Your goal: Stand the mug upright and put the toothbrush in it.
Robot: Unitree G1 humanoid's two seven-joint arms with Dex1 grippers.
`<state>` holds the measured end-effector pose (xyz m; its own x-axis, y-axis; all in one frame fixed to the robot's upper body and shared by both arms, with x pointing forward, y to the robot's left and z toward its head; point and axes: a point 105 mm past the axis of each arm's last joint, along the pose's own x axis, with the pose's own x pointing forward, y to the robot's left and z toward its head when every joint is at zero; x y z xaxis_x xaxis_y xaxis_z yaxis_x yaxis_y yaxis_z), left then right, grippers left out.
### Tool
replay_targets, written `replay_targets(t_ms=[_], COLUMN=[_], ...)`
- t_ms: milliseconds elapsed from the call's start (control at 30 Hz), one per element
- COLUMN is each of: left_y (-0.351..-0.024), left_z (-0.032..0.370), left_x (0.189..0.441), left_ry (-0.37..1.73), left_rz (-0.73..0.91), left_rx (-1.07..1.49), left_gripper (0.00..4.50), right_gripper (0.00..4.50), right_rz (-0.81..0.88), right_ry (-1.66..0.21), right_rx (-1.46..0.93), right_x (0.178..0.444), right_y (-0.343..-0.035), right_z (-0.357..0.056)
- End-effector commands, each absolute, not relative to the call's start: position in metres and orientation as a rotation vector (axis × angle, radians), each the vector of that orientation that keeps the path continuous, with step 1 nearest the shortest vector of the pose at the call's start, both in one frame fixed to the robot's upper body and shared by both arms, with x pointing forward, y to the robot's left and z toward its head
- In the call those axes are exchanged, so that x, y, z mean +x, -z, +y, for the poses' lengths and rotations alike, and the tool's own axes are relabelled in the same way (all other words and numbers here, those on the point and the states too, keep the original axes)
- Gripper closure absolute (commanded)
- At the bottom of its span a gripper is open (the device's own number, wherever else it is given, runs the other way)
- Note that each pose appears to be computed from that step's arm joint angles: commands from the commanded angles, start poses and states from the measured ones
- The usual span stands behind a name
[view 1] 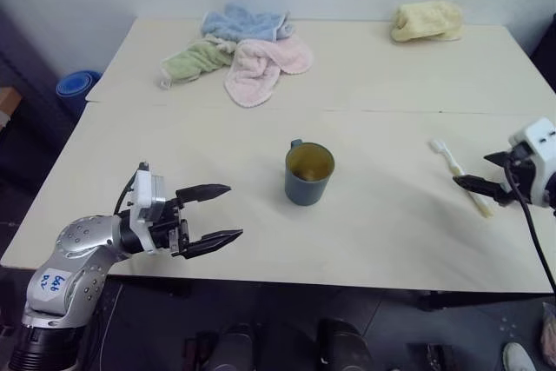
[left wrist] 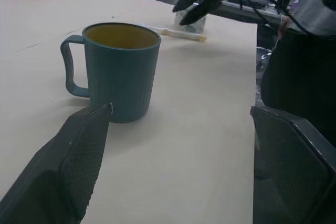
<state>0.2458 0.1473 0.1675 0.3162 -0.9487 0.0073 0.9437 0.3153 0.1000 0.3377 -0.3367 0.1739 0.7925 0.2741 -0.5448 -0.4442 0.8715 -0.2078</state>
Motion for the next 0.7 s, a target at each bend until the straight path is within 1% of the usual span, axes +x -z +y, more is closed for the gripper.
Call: replay_targets(t_ms=[33,100,167,267,367,533,633,667,700], left_y=[-0.174,-0.174,-0.174,-0.174,-0.173,-0.174,-0.174,-0.174,-0.175], left_z=[0.142,0.141,0.142,0.144,0.144,0.143,0.143,0.143,0.143], left_x=[0.243,0.241,0.24,0.238,0.235,0.233,0.234,0.234,0.234], left_ry=[1.26,1.259,1.256,1.246,1.246,1.253,1.25,1.249,1.246], left_rz=[-0.102,-0.101,-0.099,-0.094,-0.091,-0.098,-0.102,-0.107,-0.114], left_rx=[0.119,0.12,0.121,0.124,0.119,0.089,0.089,0.082,0.075], left_gripper=[0.02,0.02,0.02,0.0,0.0,0.0,0.0,0.0,0.0], right_gripper=[0.0,0.0,0.0,0.59,1.51,3.14,4.17,4.43,4.45], right_rz=[0.651,0.703,0.751,0.799,0.815,0.812,0.747,0.697,0.653], right_ry=[-0.299,-0.275,-0.291,-0.288,-0.325,-0.37,-0.449,-0.494,-0.533], right_rx=[-0.364,-0.323,-0.278,-0.288,-0.235,-0.234,-0.175,-0.156,-0.142], right_x=[0.351,0.357,0.358,0.359,0.357,0.354,0.354,0.356,0.356], right_y=[-0.162,-0.157,-0.152,-0.148,-0.146,-0.144,-0.151,-0.157,-0.163], right_z=[-0.357,-0.363,-0.363,-0.367,-0.363,-0.363,-0.354,-0.348,-0.344])
